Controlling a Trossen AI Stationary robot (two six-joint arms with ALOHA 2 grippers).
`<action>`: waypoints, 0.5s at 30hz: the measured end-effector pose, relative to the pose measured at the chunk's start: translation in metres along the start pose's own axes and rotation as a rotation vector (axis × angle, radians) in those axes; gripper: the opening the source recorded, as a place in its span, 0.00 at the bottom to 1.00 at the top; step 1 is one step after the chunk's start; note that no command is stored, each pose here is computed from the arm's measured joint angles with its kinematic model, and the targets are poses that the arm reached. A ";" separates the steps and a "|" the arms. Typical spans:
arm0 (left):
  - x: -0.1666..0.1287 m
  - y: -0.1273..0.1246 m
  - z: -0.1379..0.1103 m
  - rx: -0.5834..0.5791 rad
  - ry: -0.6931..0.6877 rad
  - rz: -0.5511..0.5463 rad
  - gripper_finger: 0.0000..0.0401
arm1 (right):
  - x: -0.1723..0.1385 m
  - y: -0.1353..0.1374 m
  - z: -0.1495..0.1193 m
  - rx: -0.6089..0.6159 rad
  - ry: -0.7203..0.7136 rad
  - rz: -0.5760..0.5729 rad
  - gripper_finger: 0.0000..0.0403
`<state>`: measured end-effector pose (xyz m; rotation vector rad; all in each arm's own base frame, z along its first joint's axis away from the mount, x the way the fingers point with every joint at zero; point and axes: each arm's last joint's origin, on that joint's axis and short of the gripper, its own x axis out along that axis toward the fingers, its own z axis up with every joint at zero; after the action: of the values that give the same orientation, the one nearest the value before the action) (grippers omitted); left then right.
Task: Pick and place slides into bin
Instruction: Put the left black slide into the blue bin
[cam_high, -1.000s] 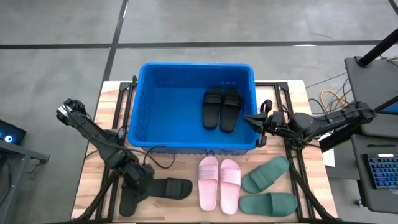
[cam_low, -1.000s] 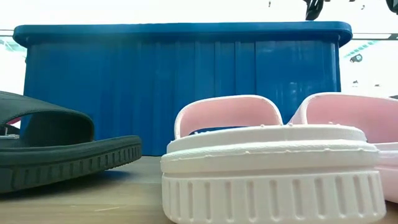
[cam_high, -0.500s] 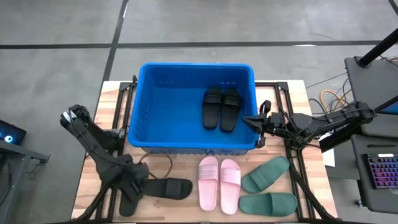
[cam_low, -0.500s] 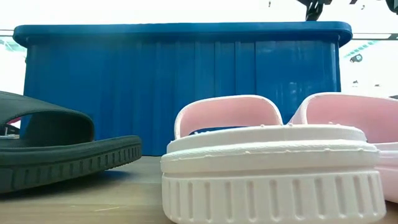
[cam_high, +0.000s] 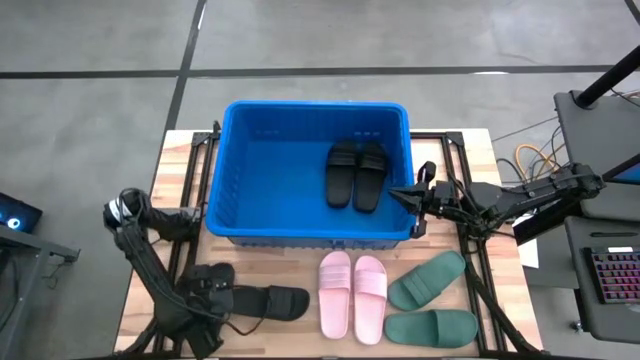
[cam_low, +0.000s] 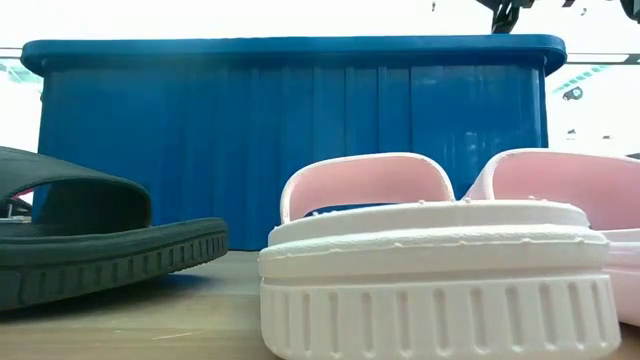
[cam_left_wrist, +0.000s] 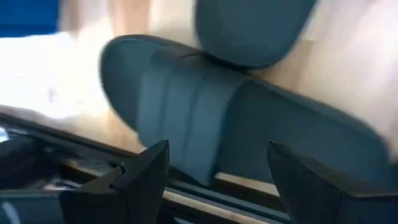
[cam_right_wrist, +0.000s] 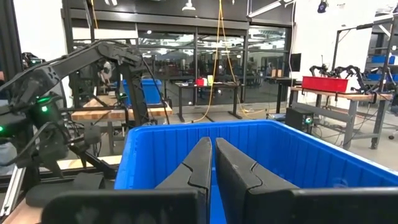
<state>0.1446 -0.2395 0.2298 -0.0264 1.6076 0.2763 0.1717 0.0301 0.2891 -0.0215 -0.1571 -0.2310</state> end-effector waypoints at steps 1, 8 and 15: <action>0.002 0.000 0.000 0.004 -0.008 0.022 0.64 | 0.000 0.000 0.000 -0.001 0.000 0.000 0.03; 0.019 -0.005 0.001 0.009 -0.006 0.093 0.64 | 0.000 0.000 -0.001 -0.005 0.007 0.000 0.03; 0.033 -0.009 0.002 0.010 0.021 0.164 0.64 | 0.000 0.000 -0.001 -0.005 0.007 -0.007 0.03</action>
<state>0.1463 -0.2429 0.1961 0.1111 1.6341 0.3958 0.1717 0.0299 0.2884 -0.0252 -0.1492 -0.2382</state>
